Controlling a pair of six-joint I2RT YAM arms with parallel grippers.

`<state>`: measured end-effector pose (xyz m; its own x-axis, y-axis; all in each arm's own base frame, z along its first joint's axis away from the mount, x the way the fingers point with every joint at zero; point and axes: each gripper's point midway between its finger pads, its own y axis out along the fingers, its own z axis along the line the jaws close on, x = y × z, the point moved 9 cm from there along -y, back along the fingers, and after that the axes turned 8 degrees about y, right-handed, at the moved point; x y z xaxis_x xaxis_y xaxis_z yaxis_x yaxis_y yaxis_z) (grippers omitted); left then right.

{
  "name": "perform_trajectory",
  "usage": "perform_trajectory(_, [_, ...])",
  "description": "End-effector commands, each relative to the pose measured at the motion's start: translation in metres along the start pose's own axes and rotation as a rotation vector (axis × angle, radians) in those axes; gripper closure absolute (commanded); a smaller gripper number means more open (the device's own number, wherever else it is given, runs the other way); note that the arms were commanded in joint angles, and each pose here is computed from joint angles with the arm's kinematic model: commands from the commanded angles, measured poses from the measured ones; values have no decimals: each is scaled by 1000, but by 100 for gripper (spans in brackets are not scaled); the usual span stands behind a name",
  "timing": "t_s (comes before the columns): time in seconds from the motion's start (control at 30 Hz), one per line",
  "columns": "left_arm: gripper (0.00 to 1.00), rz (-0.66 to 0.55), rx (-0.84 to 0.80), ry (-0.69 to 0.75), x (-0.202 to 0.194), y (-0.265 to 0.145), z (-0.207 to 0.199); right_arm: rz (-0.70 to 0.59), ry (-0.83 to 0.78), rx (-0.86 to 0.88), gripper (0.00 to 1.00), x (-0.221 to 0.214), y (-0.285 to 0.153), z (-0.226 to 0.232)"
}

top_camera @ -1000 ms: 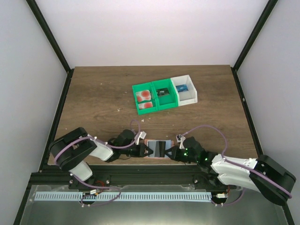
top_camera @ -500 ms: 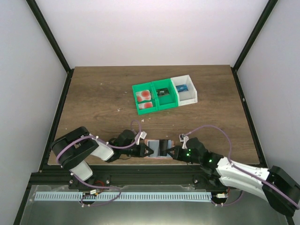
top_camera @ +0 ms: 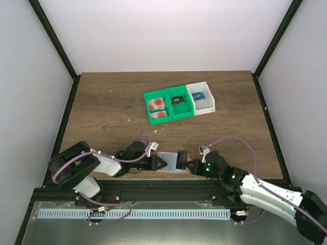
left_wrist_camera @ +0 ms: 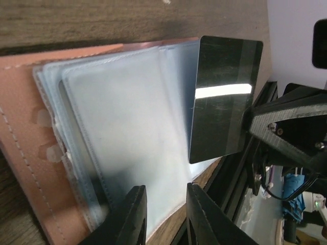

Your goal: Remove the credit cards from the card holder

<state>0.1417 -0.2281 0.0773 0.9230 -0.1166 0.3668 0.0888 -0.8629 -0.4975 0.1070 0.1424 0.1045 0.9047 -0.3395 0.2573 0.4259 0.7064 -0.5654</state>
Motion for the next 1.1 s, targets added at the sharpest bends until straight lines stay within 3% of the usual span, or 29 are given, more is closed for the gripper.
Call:
perform_trajectory(0.0, [73,-39,4,32,6,-8,-10,-53,-39,-10,100,10,-9,14])
perform_trajectory(0.23, [63,-71,-35,43,20,-21,-35,-59,-195,121,100,15,-15,38])
perform_trajectory(0.33, [54,-96,-38,26,31,-29,-50,-72,-302,150,100,19,-17,52])
perform_trajectory(0.5, [37,-188,58,-99,45,-53,-60,-116,-469,177,99,30,-19,74])
perform_trajectory(0.67, [26,-352,-63,-251,49,-90,-68,-140,-599,157,100,38,-13,91])
perform_trajectory(0.73, [25,-397,-97,-344,46,-102,-64,-150,-622,135,100,39,-8,93])
perform_trajectory(0.9, [36,-417,-92,-637,30,-113,-50,-171,-714,157,100,34,-2,104])
perform_trajectory(1.07, [36,-364,-122,-702,30,-114,-57,-207,-857,155,100,28,5,118])
